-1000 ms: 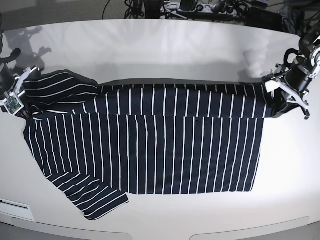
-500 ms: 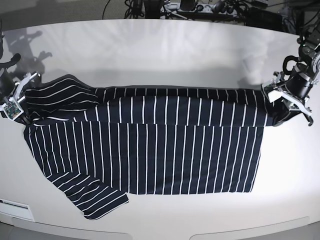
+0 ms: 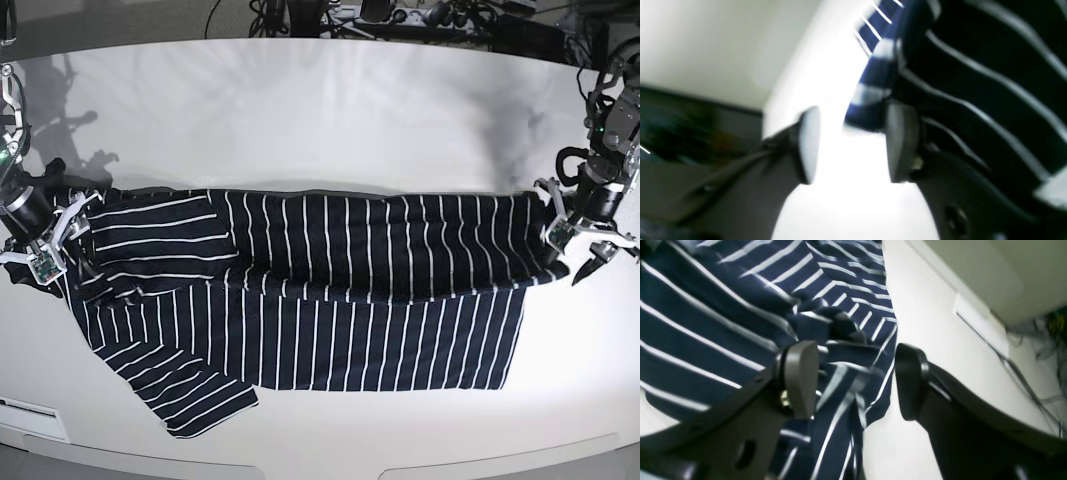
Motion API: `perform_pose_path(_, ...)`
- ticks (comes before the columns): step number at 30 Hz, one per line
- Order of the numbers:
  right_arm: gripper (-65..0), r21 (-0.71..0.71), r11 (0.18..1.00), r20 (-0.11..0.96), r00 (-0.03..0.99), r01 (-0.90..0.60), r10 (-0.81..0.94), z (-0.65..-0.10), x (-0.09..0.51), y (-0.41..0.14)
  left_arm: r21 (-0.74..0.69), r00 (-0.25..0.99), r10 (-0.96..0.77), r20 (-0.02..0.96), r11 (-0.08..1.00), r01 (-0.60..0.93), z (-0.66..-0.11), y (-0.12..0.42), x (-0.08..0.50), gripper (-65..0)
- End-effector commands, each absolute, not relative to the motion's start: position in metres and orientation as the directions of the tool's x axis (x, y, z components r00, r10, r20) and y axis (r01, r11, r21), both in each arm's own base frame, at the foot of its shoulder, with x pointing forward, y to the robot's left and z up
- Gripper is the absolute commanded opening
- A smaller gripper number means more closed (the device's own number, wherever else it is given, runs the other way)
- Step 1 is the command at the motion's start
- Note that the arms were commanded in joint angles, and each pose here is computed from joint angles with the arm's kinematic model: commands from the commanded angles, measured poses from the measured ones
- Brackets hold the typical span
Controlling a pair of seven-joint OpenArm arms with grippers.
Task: Fold the T-shirt properly
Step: 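Lay the lifted shoulder edge down over the shirt body with both grippers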
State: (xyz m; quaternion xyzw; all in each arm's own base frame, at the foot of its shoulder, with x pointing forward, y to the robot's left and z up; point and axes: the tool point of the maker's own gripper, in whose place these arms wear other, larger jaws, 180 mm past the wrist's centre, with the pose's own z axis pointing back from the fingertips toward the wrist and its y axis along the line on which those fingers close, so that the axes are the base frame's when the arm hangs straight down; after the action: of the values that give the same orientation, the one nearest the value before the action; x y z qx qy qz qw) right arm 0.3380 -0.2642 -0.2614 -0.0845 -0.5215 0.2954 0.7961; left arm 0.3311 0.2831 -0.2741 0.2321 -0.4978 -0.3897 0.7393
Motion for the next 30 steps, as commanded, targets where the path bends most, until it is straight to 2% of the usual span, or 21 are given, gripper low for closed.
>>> perform_pose_path(1,-29.6,-0.473,0.804,0.794,0.222,-0.361,0.566,-0.239,0.347,-0.266,0.755,0.173,-0.816,0.552,0.577,0.312,-0.256,0.287,0.339,-32.2)
perform_pose_path(2,-36.2,-0.472,0.799,0.795,0.214,-0.372,0.568,-0.238,0.347,-0.263,0.746,0.179,-0.807,0.563,0.589,0.310,-0.257,0.286,0.339,-35.9)
perform_pose_path(3,-46.0,-0.472,0.800,0.795,0.212,-0.371,0.568,-0.238,0.347,-0.263,0.746,0.181,-0.802,0.569,0.596,0.298,-0.257,0.286,0.339,-44.4)
perform_pose_path(4,-58.2,-0.470,0.801,0.796,0.215,-0.371,0.566,-0.239,0.347,-0.263,0.747,0.189,-0.797,0.574,0.604,0.278,-0.256,0.288,0.340,-57.1)
perform_pose_path(5,-65.0,-0.451,0.811,0.803,0.228,-0.373,0.551,-0.240,0.346,-0.263,0.749,0.192,-0.792,0.580,0.610,0.258,-0.253,0.290,0.341,-65.0)
perform_pose_path(10,-65.0,-0.347,0.843,0.836,0.271,-0.410,0.476,-0.246,0.341,-0.253,0.755,0.181,-0.797,0.577,0.604,0.255,-0.250,0.289,0.344,-65.0)
perform_pose_path(15,-65.0,-0.289,0.854,0.843,0.308,-0.431,0.441,-0.264,0.336,-0.245,0.678,0.195,-0.813,0.548,0.569,0.466,-0.284,0.282,0.341,-65.0)
perform_pose_path(20,-65.0,-0.183,0.885,0.840,0.399,-0.429,0.367,-0.305,0.327,-0.245,0.575,0.260,-0.775,0.576,0.610,0.545,-0.315,0.278,0.339,-65.0)
perform_pose_path(26,-65.0,-0.104,0.905,0.739,0.576,-0.413,0.348,-0.360,0.305,-0.269,0.457,0.346,-0.779,0.523,0.599,0.658,-0.357,0.276,0.312,-65.0)
perform_pose_path(30,-65.0,-0.047,0.907,0.691,0.642,-0.418,0.331,-0.367,0.293,-0.272,0.397,0.404,-0.768,0.498,0.615,0.681,-0.364,0.277,0.302,-65.0)
